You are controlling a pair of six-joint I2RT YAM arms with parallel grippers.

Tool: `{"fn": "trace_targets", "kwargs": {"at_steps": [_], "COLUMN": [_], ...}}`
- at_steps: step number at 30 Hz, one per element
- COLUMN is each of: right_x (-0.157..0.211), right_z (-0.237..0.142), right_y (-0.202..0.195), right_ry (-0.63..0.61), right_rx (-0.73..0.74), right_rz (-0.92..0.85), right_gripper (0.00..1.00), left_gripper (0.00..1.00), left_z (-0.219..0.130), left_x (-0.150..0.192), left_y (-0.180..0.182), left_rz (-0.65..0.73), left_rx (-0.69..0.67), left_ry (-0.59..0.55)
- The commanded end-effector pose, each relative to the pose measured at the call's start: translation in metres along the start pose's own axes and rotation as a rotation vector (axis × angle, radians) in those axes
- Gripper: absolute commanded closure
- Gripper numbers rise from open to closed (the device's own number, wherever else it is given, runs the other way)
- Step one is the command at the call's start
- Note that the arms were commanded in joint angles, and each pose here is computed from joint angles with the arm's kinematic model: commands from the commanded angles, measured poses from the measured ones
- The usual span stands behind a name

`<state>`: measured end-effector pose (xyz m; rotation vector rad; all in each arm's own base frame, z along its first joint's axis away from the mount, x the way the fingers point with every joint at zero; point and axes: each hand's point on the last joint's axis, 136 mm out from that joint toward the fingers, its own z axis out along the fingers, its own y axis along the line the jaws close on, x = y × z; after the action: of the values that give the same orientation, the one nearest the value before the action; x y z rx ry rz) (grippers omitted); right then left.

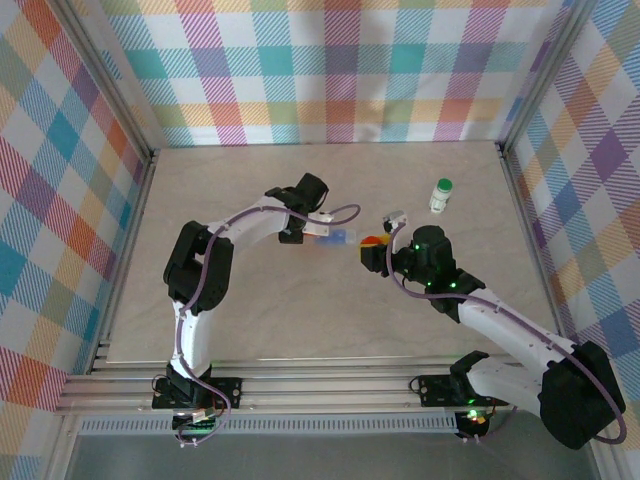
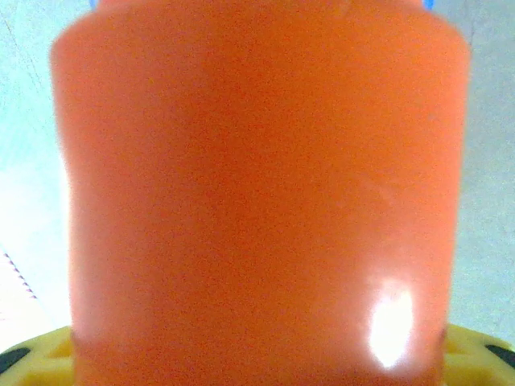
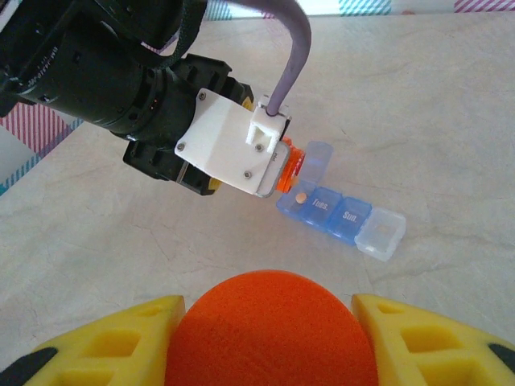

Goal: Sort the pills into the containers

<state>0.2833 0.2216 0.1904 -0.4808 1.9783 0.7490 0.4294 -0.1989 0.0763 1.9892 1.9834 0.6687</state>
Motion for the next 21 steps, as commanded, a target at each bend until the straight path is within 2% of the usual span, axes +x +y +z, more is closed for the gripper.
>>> {"fn": "trace_targets", "kwargs": {"at_steps": [1,5,15,21], "right_x": [-0.024,-0.023,-0.024,-0.024], "right_z": [-0.002,-0.002,-0.004,-0.004], "right_y": [0.01,0.011,0.012,0.012], "right_ry": [-0.054,-0.051,-0.054,-0.051], "right_rx": [-0.037,-0.04,-0.045,-0.045], "right_rz": [0.002,0.004,0.005,0.007], "right_gripper": [1.0,1.0,1.0,1.0], "left_gripper": [1.0,1.0,1.0,1.0], "left_z": [-0.008,-0.006,0.006,0.012], "left_x": [0.013,0.01,-0.009,-0.008], "left_y": [0.013,0.018,0.007,0.002], "left_rz": [0.023,0.059,0.129,0.189], "left_rx": [-0.063,-0.099,-0.069,-0.066], "left_ry": [0.041,0.066,0.083,0.118]}}
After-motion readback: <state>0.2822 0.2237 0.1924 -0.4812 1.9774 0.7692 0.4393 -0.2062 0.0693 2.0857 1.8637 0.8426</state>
